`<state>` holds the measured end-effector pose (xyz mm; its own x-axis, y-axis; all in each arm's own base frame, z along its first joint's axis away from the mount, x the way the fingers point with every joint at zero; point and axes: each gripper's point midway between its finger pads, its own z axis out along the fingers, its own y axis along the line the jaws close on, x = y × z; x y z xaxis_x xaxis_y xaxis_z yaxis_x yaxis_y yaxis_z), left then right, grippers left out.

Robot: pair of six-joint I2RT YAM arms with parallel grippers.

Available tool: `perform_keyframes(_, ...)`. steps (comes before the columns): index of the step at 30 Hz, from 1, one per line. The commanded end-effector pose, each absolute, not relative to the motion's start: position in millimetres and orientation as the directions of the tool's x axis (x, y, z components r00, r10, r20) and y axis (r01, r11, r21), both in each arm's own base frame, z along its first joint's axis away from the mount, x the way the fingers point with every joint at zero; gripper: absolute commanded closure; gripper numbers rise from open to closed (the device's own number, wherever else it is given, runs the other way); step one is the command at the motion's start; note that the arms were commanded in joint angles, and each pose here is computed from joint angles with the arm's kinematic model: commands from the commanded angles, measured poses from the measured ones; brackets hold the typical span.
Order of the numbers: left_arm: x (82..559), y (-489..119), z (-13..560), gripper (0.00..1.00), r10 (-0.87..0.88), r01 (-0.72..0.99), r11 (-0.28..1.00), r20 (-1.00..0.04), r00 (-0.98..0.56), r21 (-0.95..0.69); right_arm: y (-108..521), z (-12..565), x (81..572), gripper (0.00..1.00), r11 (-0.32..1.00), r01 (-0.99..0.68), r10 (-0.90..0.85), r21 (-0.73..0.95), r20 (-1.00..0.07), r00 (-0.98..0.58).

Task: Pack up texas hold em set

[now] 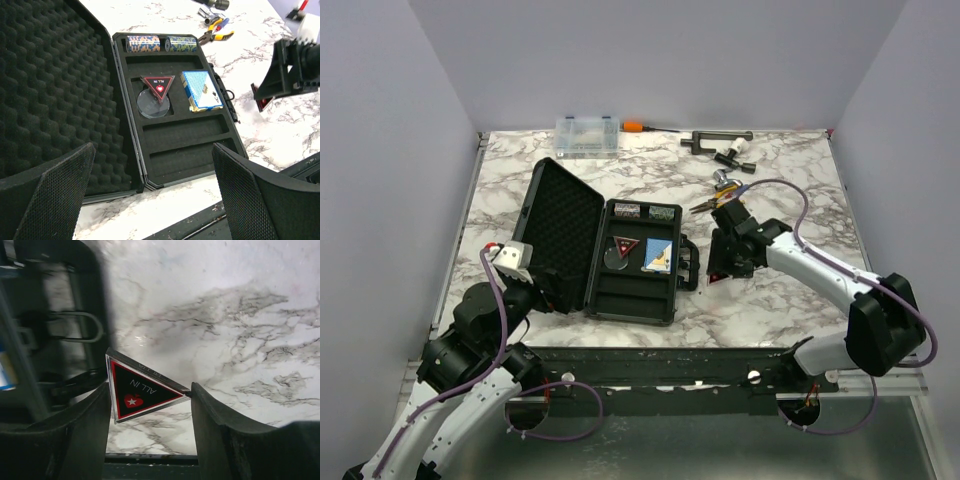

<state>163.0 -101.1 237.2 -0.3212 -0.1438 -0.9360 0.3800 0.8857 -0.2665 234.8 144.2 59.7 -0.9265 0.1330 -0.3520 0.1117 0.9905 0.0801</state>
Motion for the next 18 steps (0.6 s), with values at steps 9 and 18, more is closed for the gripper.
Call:
perform_keyframes(9,162,-95,242,0.02,-0.161,0.371,0.890,-0.945,-0.285,-0.263,202,158,262,0.60,0.936,0.039,0.194,0.350,-0.421,-0.886)
perform_keyframes(18,161,-94,244,0.02,-0.169,0.374,0.888,-0.946,-0.275,-0.267,289,194,267,0.63,0.855,0.024,0.281,0.518,-0.424,-0.861)
